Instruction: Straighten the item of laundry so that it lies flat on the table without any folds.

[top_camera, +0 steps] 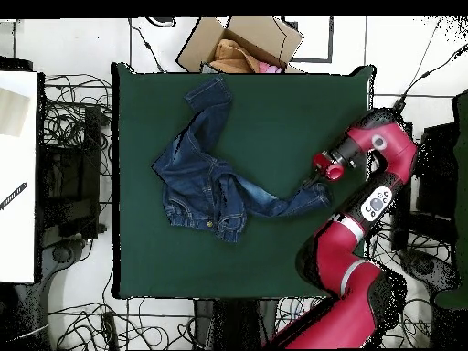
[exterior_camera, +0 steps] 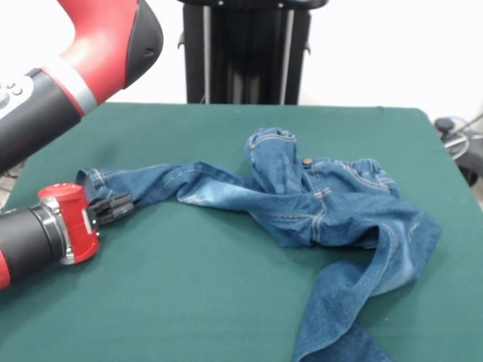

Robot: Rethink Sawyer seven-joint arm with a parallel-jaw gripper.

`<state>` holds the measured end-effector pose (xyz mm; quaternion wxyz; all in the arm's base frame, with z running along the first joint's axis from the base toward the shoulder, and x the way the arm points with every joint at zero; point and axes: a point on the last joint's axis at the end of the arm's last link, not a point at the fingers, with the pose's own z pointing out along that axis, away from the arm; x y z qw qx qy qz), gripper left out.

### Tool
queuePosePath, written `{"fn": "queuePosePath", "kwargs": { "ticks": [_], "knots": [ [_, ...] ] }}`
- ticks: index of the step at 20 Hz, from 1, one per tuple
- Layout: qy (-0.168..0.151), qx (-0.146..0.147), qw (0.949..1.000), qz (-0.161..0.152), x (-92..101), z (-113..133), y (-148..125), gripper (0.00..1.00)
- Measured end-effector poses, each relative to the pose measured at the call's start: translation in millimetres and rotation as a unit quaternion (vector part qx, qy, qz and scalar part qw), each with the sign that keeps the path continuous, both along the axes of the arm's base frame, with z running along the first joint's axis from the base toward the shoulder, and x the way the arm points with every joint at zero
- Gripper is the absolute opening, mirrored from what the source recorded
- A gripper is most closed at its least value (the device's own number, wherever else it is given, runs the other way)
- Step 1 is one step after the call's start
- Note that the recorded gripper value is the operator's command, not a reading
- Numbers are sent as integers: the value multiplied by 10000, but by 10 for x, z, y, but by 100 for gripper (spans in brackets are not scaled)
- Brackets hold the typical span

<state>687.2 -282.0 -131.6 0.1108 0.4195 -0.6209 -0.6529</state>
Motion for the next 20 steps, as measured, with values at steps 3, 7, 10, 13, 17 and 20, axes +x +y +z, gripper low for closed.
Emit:
{"fn": "queuePosePath", "kwargs": {
  "ticks": [3,7,10,13,17,20],
  "knots": [
    [-96,-108,9997,183,-5,40,8,0],
    [-409,-335,9969,581,15,139,28,0],
    [-647,-471,9934,818,47,194,22,0],
    [-838,-525,9900,1010,89,222,21,0],
    [-955,-478,9848,1369,141,196,76,0],
    [-993,-393,9792,1724,155,125,138,0]
  ]
}}
